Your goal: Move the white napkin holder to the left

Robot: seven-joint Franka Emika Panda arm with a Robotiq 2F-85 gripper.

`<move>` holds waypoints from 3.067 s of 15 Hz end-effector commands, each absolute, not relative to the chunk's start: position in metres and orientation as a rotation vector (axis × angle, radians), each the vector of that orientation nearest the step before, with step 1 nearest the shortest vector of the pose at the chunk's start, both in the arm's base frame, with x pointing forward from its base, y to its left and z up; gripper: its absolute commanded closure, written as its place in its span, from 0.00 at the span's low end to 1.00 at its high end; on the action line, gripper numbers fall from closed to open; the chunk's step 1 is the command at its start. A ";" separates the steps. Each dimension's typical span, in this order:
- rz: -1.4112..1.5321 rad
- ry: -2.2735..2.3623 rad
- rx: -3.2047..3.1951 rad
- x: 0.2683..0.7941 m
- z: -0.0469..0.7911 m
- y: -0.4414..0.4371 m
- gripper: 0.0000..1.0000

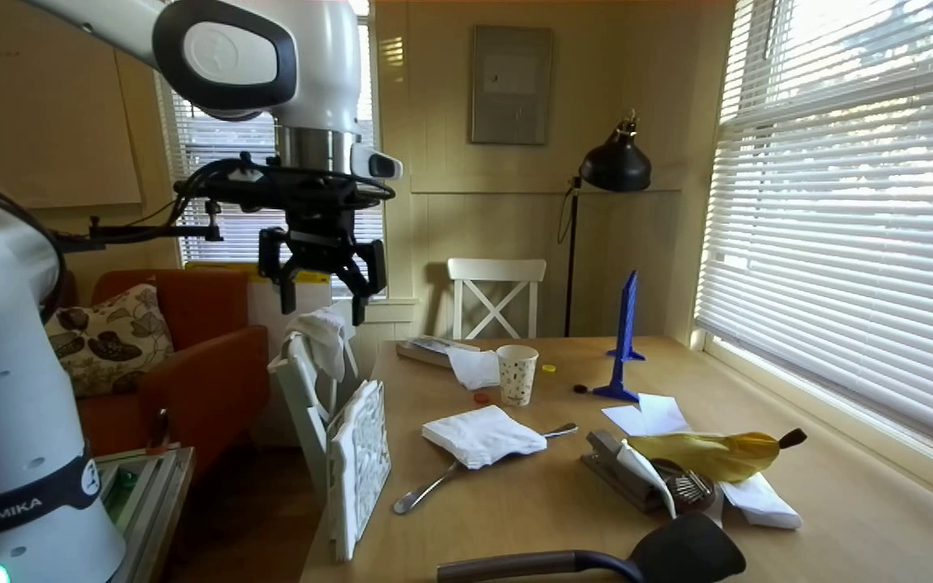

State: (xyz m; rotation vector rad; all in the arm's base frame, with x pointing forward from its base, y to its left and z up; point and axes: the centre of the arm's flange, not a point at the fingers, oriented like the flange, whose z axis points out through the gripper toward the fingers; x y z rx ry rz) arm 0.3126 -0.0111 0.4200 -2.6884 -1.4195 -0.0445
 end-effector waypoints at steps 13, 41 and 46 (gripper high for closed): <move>0.242 -1.639 -2.732 0.358 0.314 0.007 0.00; 0.311 -1.840 -2.713 0.354 0.297 0.044 0.97; 0.074 -1.884 -2.859 0.371 0.361 0.038 0.96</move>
